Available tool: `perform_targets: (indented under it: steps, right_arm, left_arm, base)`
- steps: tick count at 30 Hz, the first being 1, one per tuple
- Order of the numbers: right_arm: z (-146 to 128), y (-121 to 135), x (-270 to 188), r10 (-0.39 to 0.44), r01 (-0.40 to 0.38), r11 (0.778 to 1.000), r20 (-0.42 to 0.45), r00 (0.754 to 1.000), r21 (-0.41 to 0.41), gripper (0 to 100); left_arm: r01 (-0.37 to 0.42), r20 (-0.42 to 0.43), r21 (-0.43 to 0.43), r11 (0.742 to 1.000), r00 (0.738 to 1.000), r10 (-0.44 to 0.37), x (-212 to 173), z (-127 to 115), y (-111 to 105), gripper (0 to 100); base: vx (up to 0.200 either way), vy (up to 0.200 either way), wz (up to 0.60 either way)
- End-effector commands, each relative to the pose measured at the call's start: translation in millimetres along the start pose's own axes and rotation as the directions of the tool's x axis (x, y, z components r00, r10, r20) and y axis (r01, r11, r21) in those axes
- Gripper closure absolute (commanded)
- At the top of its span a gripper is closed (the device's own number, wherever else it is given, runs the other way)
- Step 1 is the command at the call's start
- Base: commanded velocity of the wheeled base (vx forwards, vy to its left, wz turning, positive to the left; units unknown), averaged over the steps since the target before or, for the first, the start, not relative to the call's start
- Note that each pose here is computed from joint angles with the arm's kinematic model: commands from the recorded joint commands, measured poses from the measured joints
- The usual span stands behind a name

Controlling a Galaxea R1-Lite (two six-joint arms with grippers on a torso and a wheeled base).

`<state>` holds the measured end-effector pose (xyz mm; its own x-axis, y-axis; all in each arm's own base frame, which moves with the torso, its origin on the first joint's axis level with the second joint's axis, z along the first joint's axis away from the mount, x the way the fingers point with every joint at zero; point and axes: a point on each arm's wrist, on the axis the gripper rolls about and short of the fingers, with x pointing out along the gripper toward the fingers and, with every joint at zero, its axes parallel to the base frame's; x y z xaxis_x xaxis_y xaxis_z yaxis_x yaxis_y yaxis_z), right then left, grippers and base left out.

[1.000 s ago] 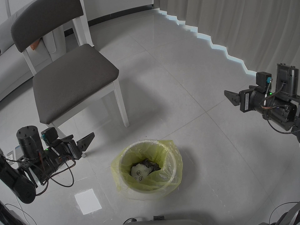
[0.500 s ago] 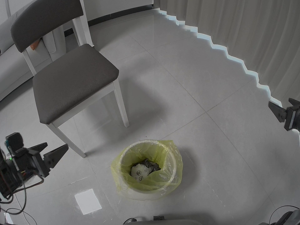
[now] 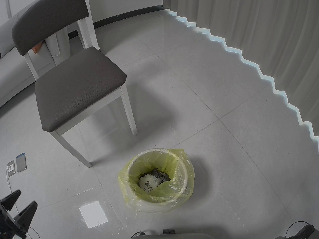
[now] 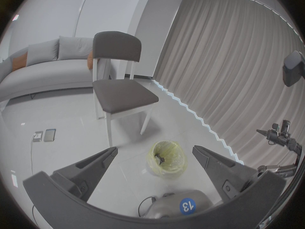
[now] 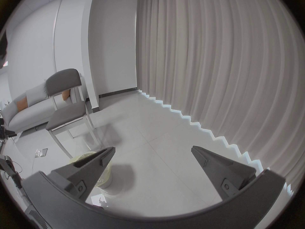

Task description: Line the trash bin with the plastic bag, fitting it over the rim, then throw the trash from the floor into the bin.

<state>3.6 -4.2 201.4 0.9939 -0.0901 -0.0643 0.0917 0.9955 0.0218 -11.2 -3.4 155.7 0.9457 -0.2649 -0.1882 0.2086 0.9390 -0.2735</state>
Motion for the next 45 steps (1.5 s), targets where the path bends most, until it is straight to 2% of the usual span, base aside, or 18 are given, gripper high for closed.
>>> perform_targets:
  steps: [1, 4, 7, 9, 12, 15, 17, 18, 21, 25, 27, 30, 33, 34, 36, 37, 40, 45]
  right_arm:
    - [-55, -7, -58, -0.053, 0.043, 0.996, 0.130, 0.990, 0.078, 0]
    - [-71, -7, -56, -0.080, 0.069, 0.993, 0.125, 0.989, 0.091, 0]
    - [-74, -7, -53, -0.088, 0.071, 0.988, 0.123, 0.988, 0.134, 0]
    - [-76, -7, -51, -0.079, 0.061, 0.989, 0.129, 0.989, 0.134, 0]
    - [-88, -6, -40, -0.075, 0.062, 0.993, 0.139, 0.987, 0.096, 0]
    - [-105, -5, -26, -0.072, 0.066, 0.997, 0.160, 0.984, 0.045, 0]
    - [-105, -5, -26, -0.072, 0.066, 0.997, 0.160, 0.984, 0.045, 0]
    - [-115, -5, -20, -0.072, 0.069, 0.997, 0.186, 0.980, 0.023, 0]
    - [-119, -5, -19, -0.074, 0.070, 0.997, 0.145, 0.987, 0.029, 0]
    - [-119, -5, -19, -0.074, 0.072, 0.997, 0.145, 0.987, 0.017, 0]
    - [-119, -5, -19, -0.074, 0.072, 0.997, 0.145, 0.987, 0.017, 0]
    - [-119, -5, -19, -0.072, 0.072, 0.997, 0.145, 0.987, 0.010, 0]
    - [-119, -5, -19, -0.080, 0.078, 0.997, 0.145, 0.986, 0.016, 0]
    - [-119, -5, -19, -0.091, 0.090, 0.996, 0.145, 0.985, 0.014, 0]
    - [-119, -5, -19, -0.107, 0.106, 0.994, 0.145, 0.984, 0.018, 0]
    - [-119, -7, -20, -0.156, 0.154, 0.988, 0.145, 0.977, 0.029, 0]
    - [-119, -8, -20, -0.204, 0.201, 0.979, 0.145, 0.968, 0.039, 0]
    - [-119, -7, -20, -0.195, 0.193, 0.981, 0.145, 0.970, 0.028, 0]
  left_arm:
    - [-0.022, 0.217, -0.044, 0.999, 0.976, 0.031, -54, -27, -10, 0]
    - [-0.014, 0.228, -0.044, 0.999, 0.973, 0.023, -54, -26, -10, 0]
    - [-0.020, 0.207, -0.046, 0.999, 0.978, 0.029, -50, -30, -8, 0]
    - [-0.028, 0.183, -0.047, 0.999, 0.983, 0.036, -47, -34, -6, 0]
    - [-0.074, 0.133, -0.026, 0.997, 0.988, 0.077, -35, -47, 1, 0]
    - [-0.117, 0.137, -0.025, 0.993, 0.983, 0.120, -28, -53, 5, 0]
    - [-0.117, 0.137, -0.025, 0.993, 0.983, 0.120, -28, -53, 5, 0]
    - [-0.139, 0.160, -0.023, 0.990, 0.977, 0.140, -17, -61, 11, 0]
    - [-0.177, 0.223, 0.020, 0.984, 0.960, 0.168, -3, -71, 18, 0]
    - [-0.190, 0.321, 0.073, 0.979, 0.934, 0.157, 1, -70, 20, 0]
    - [-0.193, 0.317, 0.075, 0.978, 0.935, 0.160, 2, -70, 20, 0]
    - [-0.256, 0.308, 0.065, 0.964, 0.924, 0.225, 1, -72, 21, 0]
    - [-0.329, 0.296, 0.045, 0.943, 0.906, 0.302, 0, -72, 23, 0]
    - [-0.368, 0.287, 0.047, 0.929, 0.895, 0.340, -1, -72, 23, 0]
    - [-0.402, 0.285, 0.072, 0.913, 0.886, 0.367, -2, -72, 24, 0]
    - [-0.423, 0.289, 0.095, 0.901, 0.878, 0.382, -2, -72, 24, 0]
    - [-0.424, 0.288, 0.125, 0.897, 0.881, 0.376, -2, -72, 24, 0]
    - [-0.334, 0.262, 0.151, 0.930, 0.921, 0.288, -1, -73, 23, 0]
  base:
    - [0.000, 0.000, 0.00]
    - [0.000, 0.000, 0.00]
    - [0.000, 0.000, 0.00]
    - [0.000, 0.000, 0.00]
    - [0.000, 0.000, 0.00]
    - [0.000, 0.000, 0.00]
    - [0.000, 0.000, 0.00]
    - [0.000, 0.000, 0.00]
    - [0.000, 0.000, 0.00]
    - [0.000, 0.000, 0.00]
    - [0.000, 0.000, 0.00]
    - [0.000, 0.000, 0.00]
    - [0.000, 0.000, 0.00]
    - [0.000, 0.000, 0.00]
    - [0.000, 0.000, 0.00]
    - [0.000, 0.000, 0.00]
    - [0.000, 0.000, 0.00]
    - [0.000, 0.000, 0.00]
